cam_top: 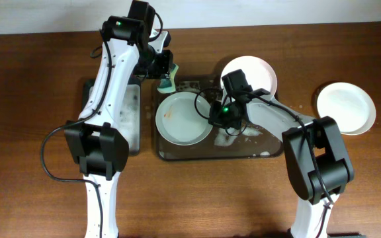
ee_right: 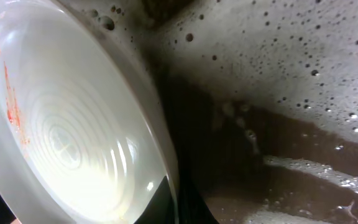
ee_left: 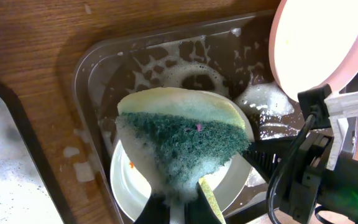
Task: Clean dirty plates on tray and stack at the side
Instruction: 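Drag the pale green plate leftward across the tray, then lower the sponge in the left gripper onto the held plate, then scrub the pale green plate with the sponge while right gripper holds it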
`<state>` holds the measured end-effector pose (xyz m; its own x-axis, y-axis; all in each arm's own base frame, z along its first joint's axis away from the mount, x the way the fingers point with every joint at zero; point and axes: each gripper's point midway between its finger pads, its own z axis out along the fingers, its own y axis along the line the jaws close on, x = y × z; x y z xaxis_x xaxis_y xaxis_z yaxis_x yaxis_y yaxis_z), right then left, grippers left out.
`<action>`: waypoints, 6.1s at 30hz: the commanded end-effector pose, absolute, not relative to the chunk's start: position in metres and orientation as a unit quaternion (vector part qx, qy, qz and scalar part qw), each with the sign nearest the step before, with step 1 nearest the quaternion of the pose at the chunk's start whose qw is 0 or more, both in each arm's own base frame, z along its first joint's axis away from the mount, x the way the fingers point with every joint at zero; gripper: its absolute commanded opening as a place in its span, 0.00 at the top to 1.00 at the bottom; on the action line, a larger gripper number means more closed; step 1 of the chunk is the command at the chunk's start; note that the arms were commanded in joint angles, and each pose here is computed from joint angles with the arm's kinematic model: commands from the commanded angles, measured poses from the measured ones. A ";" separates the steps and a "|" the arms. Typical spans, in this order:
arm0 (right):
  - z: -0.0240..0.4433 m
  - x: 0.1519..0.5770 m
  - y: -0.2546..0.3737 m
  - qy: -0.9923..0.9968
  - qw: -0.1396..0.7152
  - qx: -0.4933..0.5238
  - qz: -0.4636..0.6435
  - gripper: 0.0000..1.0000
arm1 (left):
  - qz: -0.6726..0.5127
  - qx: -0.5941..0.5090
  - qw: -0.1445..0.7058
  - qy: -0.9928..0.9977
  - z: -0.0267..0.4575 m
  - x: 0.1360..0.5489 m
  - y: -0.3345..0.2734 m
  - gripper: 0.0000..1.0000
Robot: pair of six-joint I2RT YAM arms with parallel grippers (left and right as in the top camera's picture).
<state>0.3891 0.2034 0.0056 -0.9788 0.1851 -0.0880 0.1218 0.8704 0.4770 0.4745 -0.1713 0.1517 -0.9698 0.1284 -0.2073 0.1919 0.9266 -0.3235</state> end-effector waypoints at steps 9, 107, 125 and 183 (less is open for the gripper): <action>-0.004 0.384 0.199 0.965 0.041 0.087 0.245 0.96 | -0.162 0.110 0.017 0.980 0.088 0.446 -0.171 0.99; -0.005 0.385 0.174 0.972 0.033 0.113 0.201 0.96 | -0.161 0.162 0.070 0.971 0.021 0.449 -0.227 0.99; -0.005 0.385 0.174 0.972 0.034 0.113 0.202 0.96 | -0.074 0.160 -0.063 0.982 0.012 0.380 -0.206 0.99; -0.005 0.386 0.175 0.972 0.035 0.112 0.204 0.96 | 0.052 0.067 0.123 0.989 0.015 0.468 -0.177 0.99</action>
<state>0.3860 0.1774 0.0052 -0.9725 0.2312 -0.0268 0.1968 0.8785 0.4354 0.4539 -0.2184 0.0154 -0.9520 0.2174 -0.2156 0.2267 0.9738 -0.0191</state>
